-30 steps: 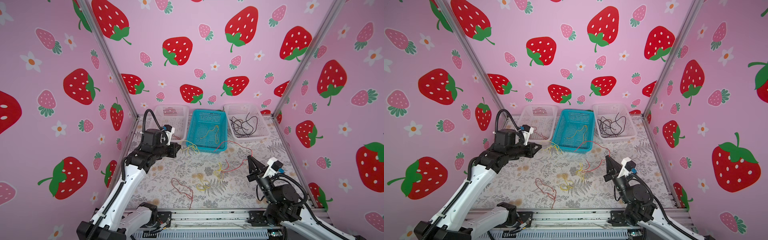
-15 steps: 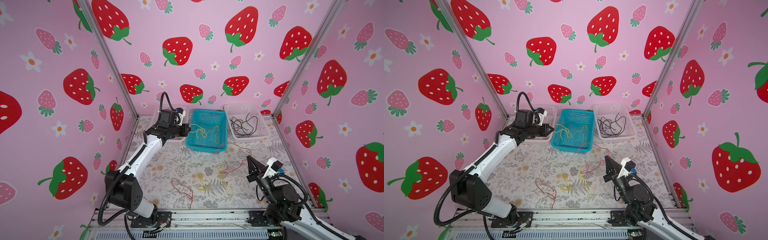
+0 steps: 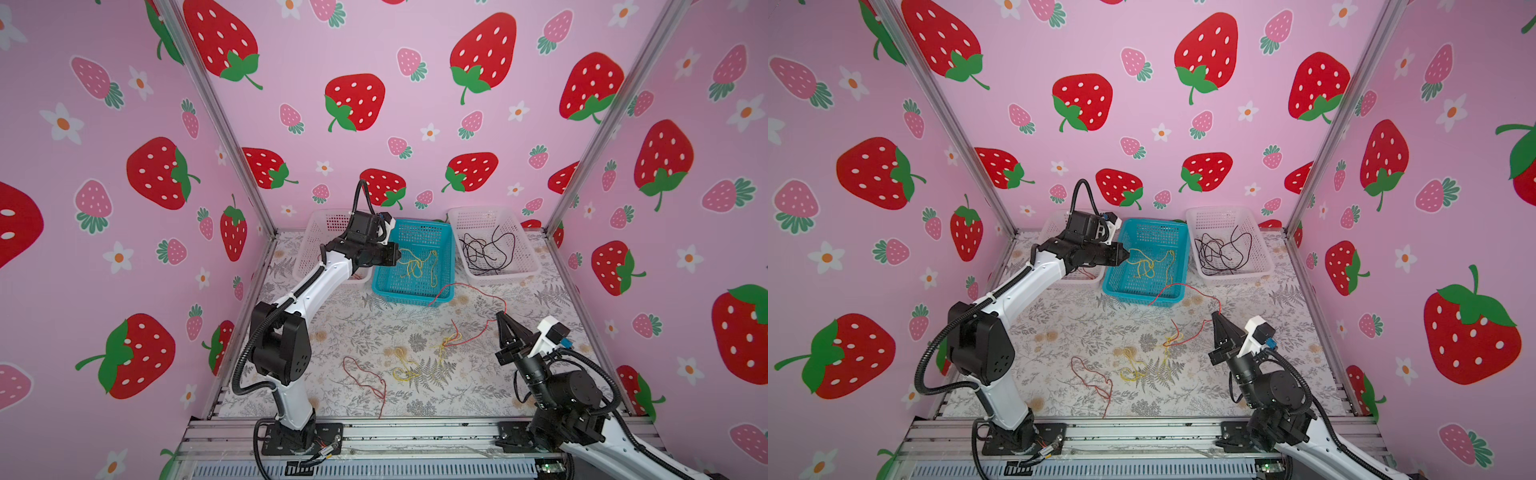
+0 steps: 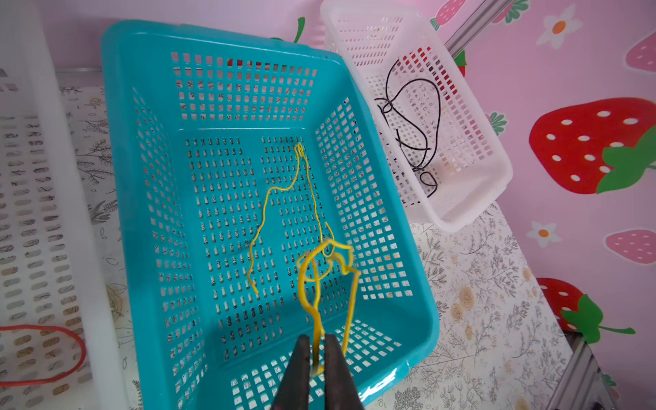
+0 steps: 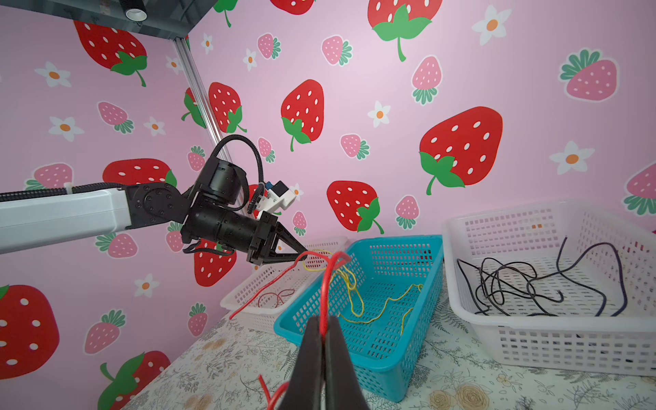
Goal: Untangle the cables
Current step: 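Carry the yellow wires into the teal basket with the left gripper and release, then move the left gripper back to the tangle and grasp another yellow wire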
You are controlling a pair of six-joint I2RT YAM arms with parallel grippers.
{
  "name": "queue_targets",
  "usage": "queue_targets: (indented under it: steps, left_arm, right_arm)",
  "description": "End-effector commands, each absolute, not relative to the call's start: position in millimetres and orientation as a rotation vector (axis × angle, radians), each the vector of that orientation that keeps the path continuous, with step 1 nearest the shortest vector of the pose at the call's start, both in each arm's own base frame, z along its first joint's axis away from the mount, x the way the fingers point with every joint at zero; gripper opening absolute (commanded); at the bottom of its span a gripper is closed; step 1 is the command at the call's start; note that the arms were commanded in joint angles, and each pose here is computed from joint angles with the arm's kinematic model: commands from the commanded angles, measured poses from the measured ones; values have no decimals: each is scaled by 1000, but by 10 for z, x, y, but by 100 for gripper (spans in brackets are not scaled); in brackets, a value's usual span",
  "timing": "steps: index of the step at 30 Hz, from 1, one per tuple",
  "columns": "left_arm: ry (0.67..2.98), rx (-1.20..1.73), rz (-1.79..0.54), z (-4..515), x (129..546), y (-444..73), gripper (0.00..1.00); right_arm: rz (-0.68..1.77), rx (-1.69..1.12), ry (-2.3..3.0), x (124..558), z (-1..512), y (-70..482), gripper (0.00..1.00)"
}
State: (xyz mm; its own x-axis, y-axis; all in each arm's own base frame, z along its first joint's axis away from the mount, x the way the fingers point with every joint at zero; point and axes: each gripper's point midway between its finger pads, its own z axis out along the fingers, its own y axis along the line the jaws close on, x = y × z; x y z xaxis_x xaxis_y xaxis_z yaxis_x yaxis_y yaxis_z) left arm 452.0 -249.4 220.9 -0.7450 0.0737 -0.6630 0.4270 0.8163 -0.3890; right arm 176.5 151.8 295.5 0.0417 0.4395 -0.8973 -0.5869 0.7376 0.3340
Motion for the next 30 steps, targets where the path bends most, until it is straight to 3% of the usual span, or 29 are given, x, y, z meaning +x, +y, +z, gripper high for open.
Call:
queue_targets:
  steps: [1,3,5,10,21,30]
  left_arm:
    - [2331,379,-689,2308,4559,-2531,16]
    - [2333,384,-691,2300,4566,-2562,19]
    - [2328,397,-694,2315,4557,-2595,31]
    - [2286,398,-716,2480,4491,-2609,45]
    - [2050,363,-907,2993,3671,-2472,58]
    - [1912,322,-1071,2838,2798,-2396,63]
  right_arm:
    - [827,-105,1273,1724,3122,1449,0]
    - [824,-104,1273,1722,3128,1439,0]
    - [821,-98,1273,1723,3140,1424,0]
    - [828,-89,1273,1721,3164,1411,0]
    - [889,-49,1253,1686,3338,1370,0]
    - [938,-39,1228,1657,3474,1385,0]
